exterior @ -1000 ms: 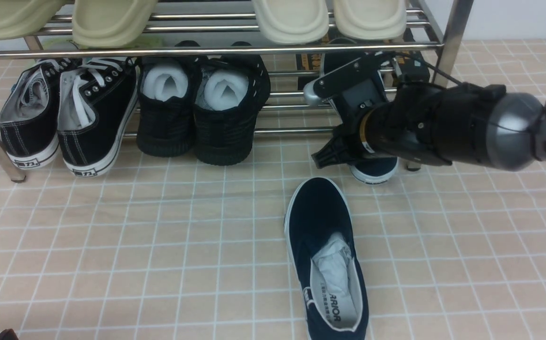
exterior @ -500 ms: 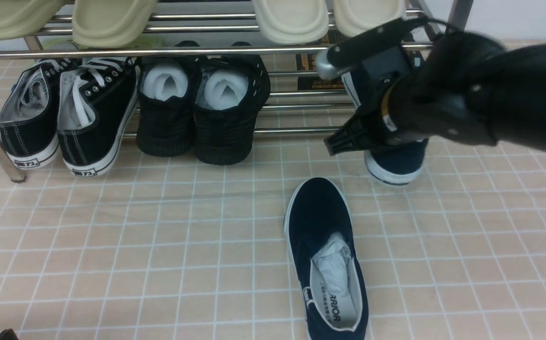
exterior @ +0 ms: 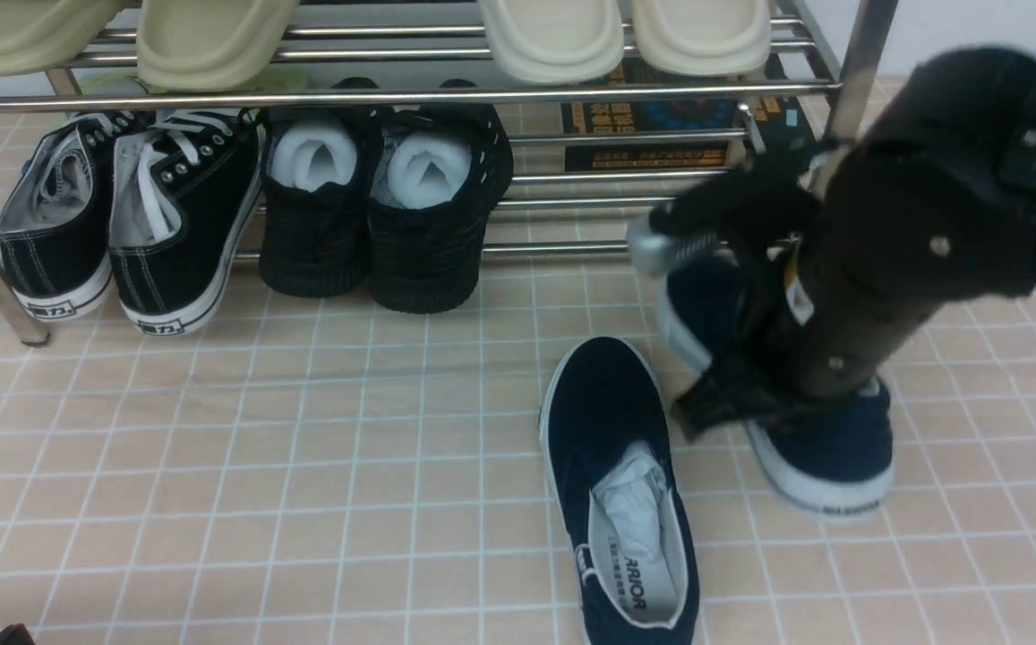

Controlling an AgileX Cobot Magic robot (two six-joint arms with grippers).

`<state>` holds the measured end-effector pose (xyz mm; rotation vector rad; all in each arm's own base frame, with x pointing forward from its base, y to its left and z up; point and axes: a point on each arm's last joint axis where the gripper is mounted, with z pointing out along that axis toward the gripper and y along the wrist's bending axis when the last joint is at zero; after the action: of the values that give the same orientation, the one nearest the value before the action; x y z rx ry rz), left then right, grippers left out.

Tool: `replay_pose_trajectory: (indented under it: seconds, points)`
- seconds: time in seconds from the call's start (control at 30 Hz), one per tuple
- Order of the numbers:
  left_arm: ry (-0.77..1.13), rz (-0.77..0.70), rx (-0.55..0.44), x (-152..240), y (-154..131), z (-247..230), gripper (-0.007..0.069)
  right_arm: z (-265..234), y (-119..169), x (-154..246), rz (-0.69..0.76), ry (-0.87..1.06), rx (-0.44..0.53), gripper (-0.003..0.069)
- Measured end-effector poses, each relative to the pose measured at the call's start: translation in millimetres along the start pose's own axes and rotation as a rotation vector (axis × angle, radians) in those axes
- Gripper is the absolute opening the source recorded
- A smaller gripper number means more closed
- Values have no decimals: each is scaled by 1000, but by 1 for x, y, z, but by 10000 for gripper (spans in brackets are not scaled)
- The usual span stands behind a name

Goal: Take the shoes off the shelf from the light coffee tablecloth by hand.

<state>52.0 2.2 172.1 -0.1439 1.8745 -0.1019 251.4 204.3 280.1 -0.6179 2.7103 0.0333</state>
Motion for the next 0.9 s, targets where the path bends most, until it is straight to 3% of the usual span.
replay_pose_trajectory:
  seconds: [0.33,0.9]
  points:
    - [0,0,0,0,0,0,240,27,4,16,22,-10,-44,17]
    - [0,0,0,0,0,0,240,27,1,15,107,-32,-11,18]
